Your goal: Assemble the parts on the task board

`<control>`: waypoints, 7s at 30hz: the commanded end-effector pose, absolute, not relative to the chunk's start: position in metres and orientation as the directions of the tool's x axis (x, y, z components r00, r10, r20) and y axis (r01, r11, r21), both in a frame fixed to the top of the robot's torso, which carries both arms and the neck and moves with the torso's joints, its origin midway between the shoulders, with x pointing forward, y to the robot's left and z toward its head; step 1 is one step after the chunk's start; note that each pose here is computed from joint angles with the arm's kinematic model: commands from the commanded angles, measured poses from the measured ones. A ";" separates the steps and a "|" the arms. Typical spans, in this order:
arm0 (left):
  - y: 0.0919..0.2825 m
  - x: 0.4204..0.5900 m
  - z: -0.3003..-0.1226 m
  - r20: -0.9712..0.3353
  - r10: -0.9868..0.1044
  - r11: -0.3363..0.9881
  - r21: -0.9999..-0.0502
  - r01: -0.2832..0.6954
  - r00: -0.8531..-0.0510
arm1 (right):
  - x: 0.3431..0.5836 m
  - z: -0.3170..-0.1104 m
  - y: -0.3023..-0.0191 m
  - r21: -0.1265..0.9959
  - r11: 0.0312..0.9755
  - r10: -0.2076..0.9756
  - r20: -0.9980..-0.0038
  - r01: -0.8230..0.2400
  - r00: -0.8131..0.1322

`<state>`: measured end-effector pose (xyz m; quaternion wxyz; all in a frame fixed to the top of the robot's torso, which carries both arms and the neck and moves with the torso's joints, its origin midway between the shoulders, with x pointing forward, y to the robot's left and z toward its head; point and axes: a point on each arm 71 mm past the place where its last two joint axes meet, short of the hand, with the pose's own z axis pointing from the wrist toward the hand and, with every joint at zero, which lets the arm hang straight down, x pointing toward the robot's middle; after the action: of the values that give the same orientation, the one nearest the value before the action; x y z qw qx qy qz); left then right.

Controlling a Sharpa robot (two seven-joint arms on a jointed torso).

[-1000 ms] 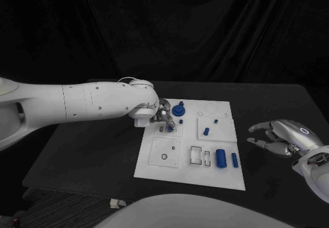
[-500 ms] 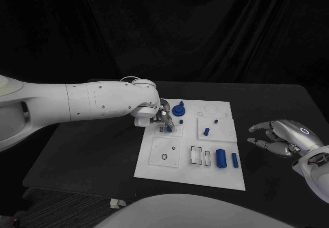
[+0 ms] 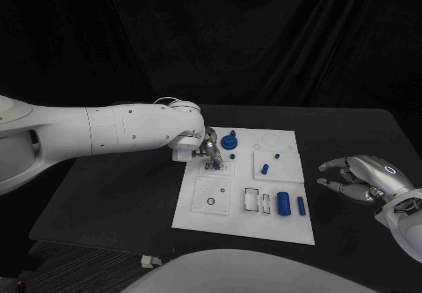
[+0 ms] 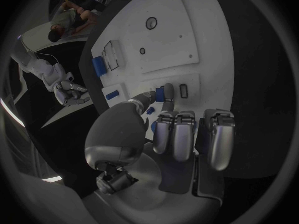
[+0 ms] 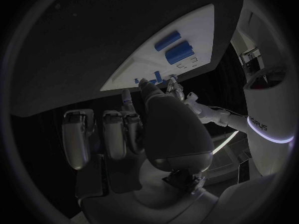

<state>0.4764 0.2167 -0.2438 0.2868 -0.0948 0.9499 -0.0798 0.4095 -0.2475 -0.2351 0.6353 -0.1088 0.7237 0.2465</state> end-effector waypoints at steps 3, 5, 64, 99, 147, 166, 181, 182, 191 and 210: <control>0.215 0.477 -0.243 -0.524 -0.213 0.972 -0.198 -0.125 -0.825 | 0.409 -0.236 -0.248 0.215 0.862 0.156 -0.974 -0.459 -0.164; 0.215 0.477 -0.244 -0.523 -0.211 0.973 -0.196 -0.124 -0.826 | 0.409 -0.237 -0.248 0.216 0.862 0.156 -0.974 -0.459 -0.164; 0.210 0.477 -0.252 -0.508 -0.201 0.975 -0.188 -0.120 -0.838 | 0.408 -0.238 -0.248 0.218 0.861 0.157 -0.973 -0.460 -0.166; 0.221 0.465 -0.241 -0.612 -0.269 0.957 -0.257 -0.134 -0.744 | 0.408 -0.238 -0.251 0.217 0.863 0.159 -0.974 -0.455 -0.163; 0.217 0.453 -0.248 -0.583 -0.242 0.963 -0.240 -0.120 -0.776 | 0.407 -0.239 -0.252 0.217 0.864 0.159 -0.974 -0.454 -0.164; 0.216 0.455 -0.246 -0.600 -0.271 0.948 -0.303 -0.099 -0.753 | 0.408 -0.240 -0.252 0.216 0.865 0.158 -0.974 -0.453 -0.164; 0.223 0.457 -0.237 -0.593 -0.245 0.953 -0.291 -0.079 -0.767 | 0.408 -0.240 -0.252 0.216 0.866 0.158 -0.974 -0.451 -0.163; 0.223 0.458 -0.237 -0.588 -0.240 0.955 -0.285 -0.080 -0.773 | 0.408 -0.240 -0.252 0.216 0.866 0.158 -0.974 -0.450 -0.164; 0.222 0.467 -0.230 -0.508 -0.222 0.965 -0.237 -0.112 -0.832 | 0.408 -0.240 -0.252 0.218 0.865 0.161 -0.974 -0.452 -0.160; 0.209 0.484 -0.230 -0.491 -0.187 0.976 -0.192 -0.104 -0.851 | 0.407 -0.239 -0.251 0.220 0.861 0.166 -0.974 -0.459 -0.156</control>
<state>0.4851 0.2099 -0.2307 0.2776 -0.0818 0.9538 -0.0809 0.4078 -0.2512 -0.2393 0.6361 -0.1042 0.7246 0.2440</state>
